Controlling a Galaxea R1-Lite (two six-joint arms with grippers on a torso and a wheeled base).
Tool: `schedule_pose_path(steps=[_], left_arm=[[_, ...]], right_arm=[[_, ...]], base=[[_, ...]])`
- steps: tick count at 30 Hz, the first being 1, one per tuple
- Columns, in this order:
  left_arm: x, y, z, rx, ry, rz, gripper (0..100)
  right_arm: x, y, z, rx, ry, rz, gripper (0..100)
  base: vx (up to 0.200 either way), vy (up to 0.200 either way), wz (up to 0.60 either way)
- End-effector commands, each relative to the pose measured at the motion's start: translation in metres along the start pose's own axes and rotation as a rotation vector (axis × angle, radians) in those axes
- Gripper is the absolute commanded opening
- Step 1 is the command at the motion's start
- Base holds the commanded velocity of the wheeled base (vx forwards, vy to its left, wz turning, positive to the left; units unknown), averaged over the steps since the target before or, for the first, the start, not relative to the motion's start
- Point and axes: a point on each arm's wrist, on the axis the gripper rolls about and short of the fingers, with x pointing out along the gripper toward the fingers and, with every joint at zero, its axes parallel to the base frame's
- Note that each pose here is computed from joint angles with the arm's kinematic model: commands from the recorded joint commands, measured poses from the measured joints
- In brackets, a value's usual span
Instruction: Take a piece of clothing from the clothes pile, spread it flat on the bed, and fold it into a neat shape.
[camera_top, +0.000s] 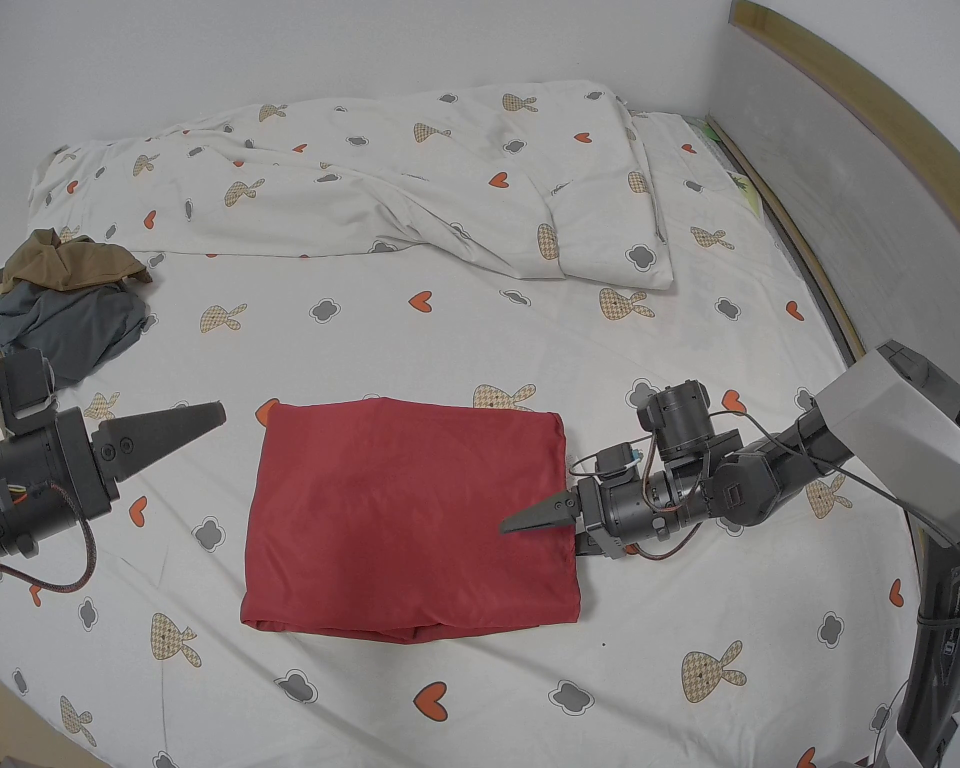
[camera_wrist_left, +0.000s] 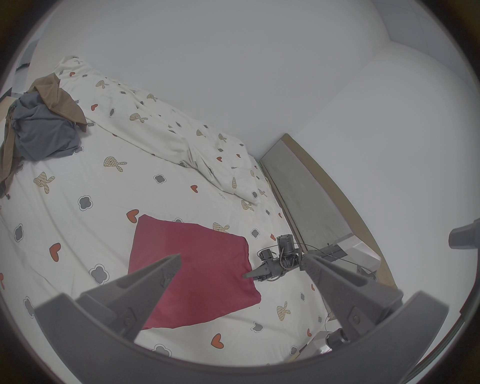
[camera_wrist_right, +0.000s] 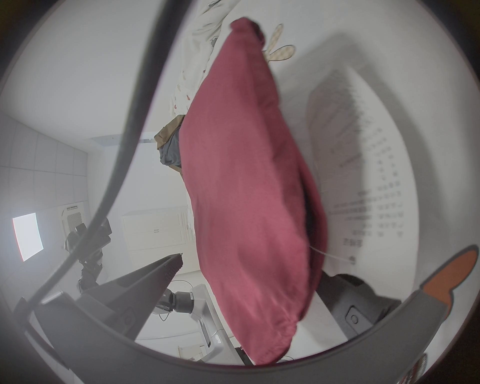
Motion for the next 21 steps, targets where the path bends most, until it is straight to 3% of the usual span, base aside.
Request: schedule_pose_path(steps=[1,10,21], left_arm=[[0.003,0.002,-0.001,-0.005,0.010,0.005,100],[0.003,0.002,-0.002,-0.005,0.011,0.005,100],[0.007,0.005,-0.005,-0.015,0.033,0.012,100]], right_arm=[[0.007,0.007,0.002,-0.021,0.007,0.015,100],[0.016,0.005,0.006,0.018,0.011,0.021,100],[-0.002,-0.018,0.004,0.073,-0.012,-0.019,100]], base=[[0.000,0.000,0.00],[0.000,0.000,0.00],[0.000,0.000,0.00]])
